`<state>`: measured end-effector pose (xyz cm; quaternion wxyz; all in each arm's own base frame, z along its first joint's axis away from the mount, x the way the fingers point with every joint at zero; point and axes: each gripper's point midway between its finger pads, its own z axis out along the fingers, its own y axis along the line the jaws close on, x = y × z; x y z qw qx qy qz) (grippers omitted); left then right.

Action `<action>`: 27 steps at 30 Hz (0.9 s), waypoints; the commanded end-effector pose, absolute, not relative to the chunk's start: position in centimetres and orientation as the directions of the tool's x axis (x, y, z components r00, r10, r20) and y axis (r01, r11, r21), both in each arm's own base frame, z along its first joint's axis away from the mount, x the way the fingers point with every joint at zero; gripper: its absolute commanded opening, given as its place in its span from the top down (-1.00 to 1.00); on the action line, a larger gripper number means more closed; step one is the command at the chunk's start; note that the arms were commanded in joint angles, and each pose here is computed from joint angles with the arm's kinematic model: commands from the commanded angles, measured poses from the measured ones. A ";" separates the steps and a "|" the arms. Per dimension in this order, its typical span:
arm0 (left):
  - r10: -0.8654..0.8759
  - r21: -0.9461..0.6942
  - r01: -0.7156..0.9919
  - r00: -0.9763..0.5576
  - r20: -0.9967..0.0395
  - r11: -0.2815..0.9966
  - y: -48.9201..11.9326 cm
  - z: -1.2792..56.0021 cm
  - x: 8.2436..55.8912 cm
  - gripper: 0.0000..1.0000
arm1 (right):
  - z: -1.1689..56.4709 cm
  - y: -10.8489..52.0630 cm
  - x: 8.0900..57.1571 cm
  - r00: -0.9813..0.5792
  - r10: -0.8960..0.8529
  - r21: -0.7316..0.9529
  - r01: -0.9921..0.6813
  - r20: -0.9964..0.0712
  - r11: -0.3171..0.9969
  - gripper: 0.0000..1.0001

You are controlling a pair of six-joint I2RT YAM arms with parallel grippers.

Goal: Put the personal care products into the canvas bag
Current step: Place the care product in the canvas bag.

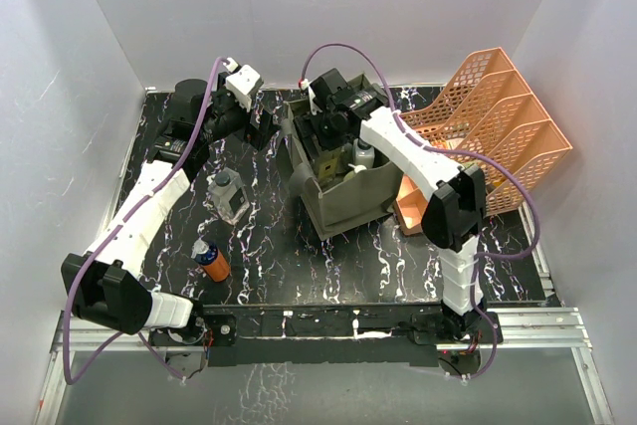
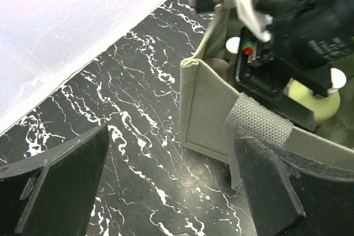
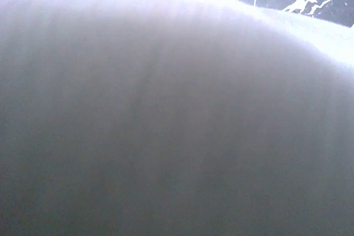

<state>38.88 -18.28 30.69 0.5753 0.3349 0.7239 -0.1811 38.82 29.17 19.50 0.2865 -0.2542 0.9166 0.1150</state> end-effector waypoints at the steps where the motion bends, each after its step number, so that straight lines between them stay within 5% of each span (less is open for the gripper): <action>1: 0.272 0.147 0.688 -0.076 -0.959 0.710 -18.2 31.9 38.7 -0.85 | 23.2 30.6 42.3 -0.629 -0.312 0.102 -0.533 -0.712 0.840 0.84; 8: 0.279 0.156 0.686 -0.070 -0.958 0.710 -18.0 31.8 38.6 -0.85 | 21.8 30.7 42.2 -0.652 -0.320 0.123 -0.538 -0.687 0.834 0.71; 27: 0.262 0.129 0.694 -0.089 -0.961 0.708 -18.5 31.2 39.0 -0.85 | 26.8 28.7 37.6 -0.605 -0.363 0.114 -0.607 -0.709 0.787 0.84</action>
